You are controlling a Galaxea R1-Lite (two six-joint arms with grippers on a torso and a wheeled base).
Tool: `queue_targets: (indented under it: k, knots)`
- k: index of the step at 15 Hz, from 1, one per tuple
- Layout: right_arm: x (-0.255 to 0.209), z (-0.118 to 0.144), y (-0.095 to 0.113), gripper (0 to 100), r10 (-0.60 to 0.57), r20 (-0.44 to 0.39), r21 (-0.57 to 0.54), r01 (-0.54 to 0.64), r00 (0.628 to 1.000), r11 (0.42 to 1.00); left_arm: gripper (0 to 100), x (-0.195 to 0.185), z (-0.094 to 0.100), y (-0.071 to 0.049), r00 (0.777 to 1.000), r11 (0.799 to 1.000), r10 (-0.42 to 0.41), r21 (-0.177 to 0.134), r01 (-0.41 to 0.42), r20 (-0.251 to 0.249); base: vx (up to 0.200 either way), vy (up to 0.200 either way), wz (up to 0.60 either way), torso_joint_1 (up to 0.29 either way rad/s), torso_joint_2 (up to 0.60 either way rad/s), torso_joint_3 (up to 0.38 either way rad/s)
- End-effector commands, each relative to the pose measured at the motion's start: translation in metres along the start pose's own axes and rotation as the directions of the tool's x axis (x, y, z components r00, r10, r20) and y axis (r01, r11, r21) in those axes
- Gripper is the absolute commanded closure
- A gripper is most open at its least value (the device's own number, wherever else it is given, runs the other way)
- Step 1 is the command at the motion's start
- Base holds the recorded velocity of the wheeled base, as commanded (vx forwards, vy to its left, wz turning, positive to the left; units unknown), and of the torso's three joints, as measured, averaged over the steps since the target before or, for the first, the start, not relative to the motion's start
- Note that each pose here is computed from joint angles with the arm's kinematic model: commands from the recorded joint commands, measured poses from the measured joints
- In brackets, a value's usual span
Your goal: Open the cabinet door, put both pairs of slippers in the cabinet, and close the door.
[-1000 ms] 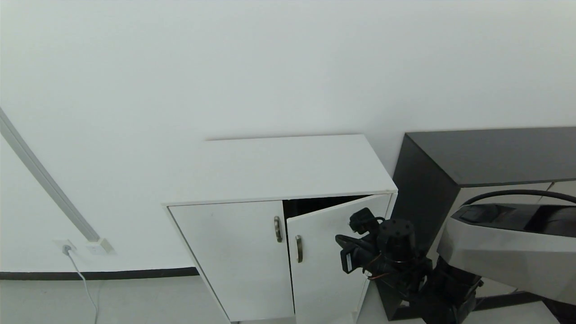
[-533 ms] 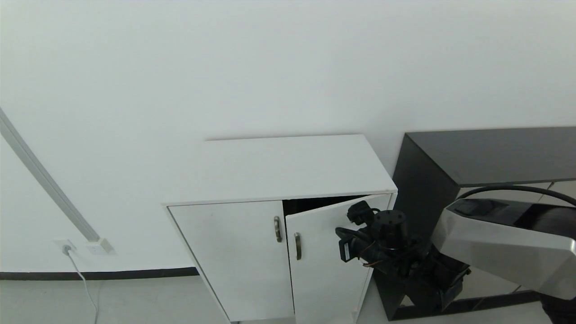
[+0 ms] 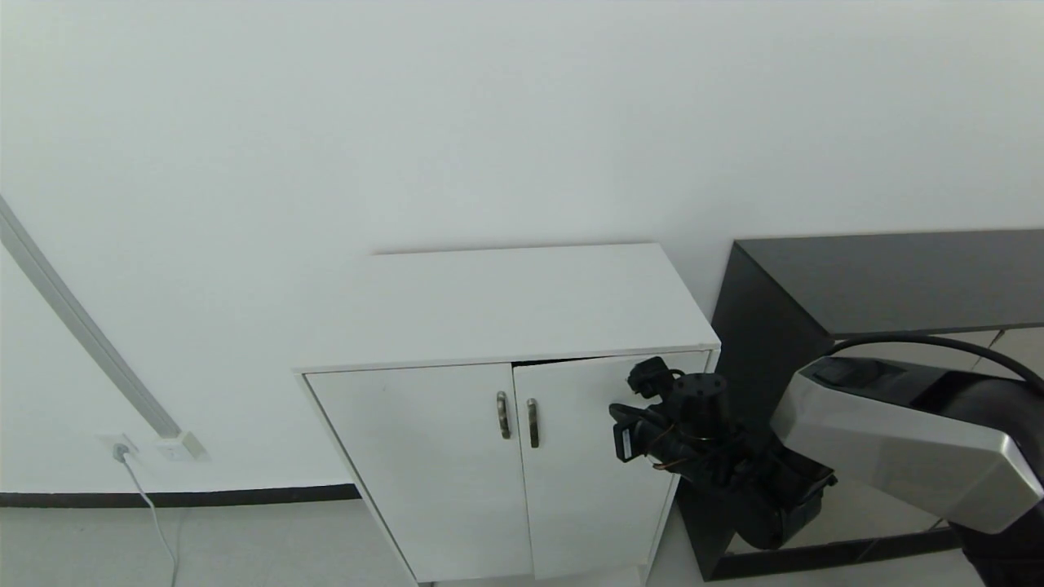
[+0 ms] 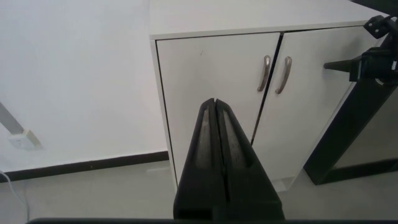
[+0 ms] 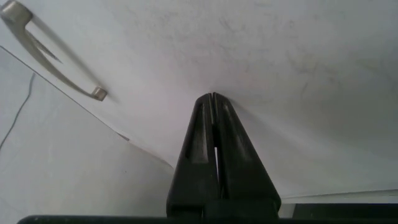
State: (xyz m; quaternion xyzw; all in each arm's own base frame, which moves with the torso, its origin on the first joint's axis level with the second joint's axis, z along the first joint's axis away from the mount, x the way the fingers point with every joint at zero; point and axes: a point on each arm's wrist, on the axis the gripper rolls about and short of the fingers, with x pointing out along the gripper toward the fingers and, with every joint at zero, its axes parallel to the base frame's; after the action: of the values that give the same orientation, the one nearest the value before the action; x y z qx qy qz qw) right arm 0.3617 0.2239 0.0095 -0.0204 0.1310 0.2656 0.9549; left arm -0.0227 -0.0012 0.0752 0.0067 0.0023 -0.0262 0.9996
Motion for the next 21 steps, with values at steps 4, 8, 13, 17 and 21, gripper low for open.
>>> queue_targets:
  k: [4,8,13,17,21]
  knots:
    - [0.007,0.002,-0.001,100,-0.002,0.011,0.001,0.002,1.0,1.0,100,0.0,0.0,0.0,1.0,1.0,0.0,0.0,0.0,-0.001,0.0,0.0,0.0,0.0,0.0,0.0]
    - [0.01,0.001,-0.005,100,-0.011,0.004,0.003,0.011,1.0,1.0,100,0.0,0.0,0.0,1.0,1.0,0.0,0.0,0.0,-0.003,0.0,0.0,0.0,0.0,0.0,0.0]
    - [0.008,0.002,-0.006,100,-0.013,0.005,0.003,0.013,1.0,1.0,100,0.0,0.0,0.0,1.0,1.0,0.0,0.0,0.0,-0.001,0.0,0.0,0.0,0.0,0.0,0.0]
    - [-0.016,0.015,-0.004,100,-0.012,0.01,0.003,0.012,1.0,1.0,100,0.0,0.0,0.0,1.0,1.0,0.0,0.0,0.0,-0.001,0.0,0.0,0.0,0.0,0.0,0.0]
    - [-0.061,0.033,-0.011,100,-0.036,0.032,0.002,0.036,0.999,0.999,100,0.0,0.0,0.0,1.0,1.0,0.0,0.0,0.0,-0.001,0.0,0.0,0.0,0.0,0.0,0.0]
